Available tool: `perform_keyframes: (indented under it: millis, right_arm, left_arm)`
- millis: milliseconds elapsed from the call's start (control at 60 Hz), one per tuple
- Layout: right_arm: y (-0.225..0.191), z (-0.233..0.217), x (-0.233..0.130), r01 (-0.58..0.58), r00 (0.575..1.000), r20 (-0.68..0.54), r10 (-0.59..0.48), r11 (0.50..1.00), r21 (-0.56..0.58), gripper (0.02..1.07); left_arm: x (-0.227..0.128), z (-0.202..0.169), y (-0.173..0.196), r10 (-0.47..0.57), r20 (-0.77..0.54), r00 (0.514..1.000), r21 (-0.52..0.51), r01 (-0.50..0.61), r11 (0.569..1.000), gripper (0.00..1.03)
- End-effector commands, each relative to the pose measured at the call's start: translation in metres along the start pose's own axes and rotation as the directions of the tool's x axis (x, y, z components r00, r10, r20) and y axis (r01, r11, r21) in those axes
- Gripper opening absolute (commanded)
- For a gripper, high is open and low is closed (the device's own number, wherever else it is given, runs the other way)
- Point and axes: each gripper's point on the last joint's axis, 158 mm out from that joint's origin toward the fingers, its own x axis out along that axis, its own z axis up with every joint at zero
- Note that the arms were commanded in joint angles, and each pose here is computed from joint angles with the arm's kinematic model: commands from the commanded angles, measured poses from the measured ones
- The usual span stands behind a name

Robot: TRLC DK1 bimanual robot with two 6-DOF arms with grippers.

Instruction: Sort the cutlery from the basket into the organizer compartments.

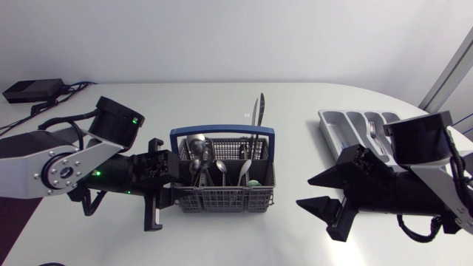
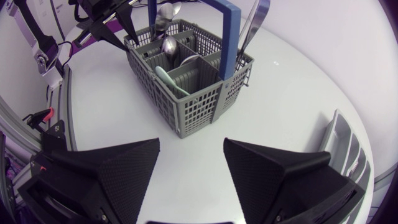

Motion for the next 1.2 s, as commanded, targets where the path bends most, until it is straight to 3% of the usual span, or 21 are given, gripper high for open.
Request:
perform_keyframes:
  millis: [0,383,483,700,850,1050,1183]
  right_arm:
    - [0.004,-0.011,0.004,-0.012,1.000,-0.029,0.011,1.000,-0.016,0.77]
    - [0.004,-0.012,0.004,-0.016,0.999,-0.035,0.015,1.000,-0.020,0.77]
    - [0.005,-0.011,0.003,-0.015,0.999,-0.031,0.015,1.000,-0.023,0.77]
    - [0.008,-0.011,0.004,-0.024,0.999,-0.033,0.023,0.999,-0.028,0.77]
    - [0.008,-0.012,0.004,-0.021,0.999,-0.037,0.020,0.999,-0.027,0.77]
    - [0.006,-0.011,0.006,-0.018,0.999,-0.043,0.017,0.999,-0.026,0.77]
    - [0.006,-0.009,0.007,-0.017,0.999,-0.042,0.016,0.999,-0.029,0.77]
  left_arm:
    - [0.008,-0.015,0.002,0.005,-0.027,1.000,0.009,-0.005,1.000,0.26]
    - [-0.004,-0.007,0.041,0.132,0.020,0.991,0.013,-0.132,0.991,0.26]
    - [-0.025,0.006,0.046,0.183,0.064,0.981,0.025,-0.185,0.982,0.32]
    - [-0.041,0.033,0.031,0.185,0.131,0.974,0.009,-0.188,0.982,0.46]
    - [-0.035,0.047,0.021,0.175,0.160,0.972,-0.029,-0.172,0.985,0.46]
    - [-0.023,0.056,0.028,0.287,0.151,0.946,-0.088,-0.277,0.957,0.46]
    - [-0.018,0.058,0.047,0.348,0.123,0.929,-0.180,-0.324,0.929,0.46]
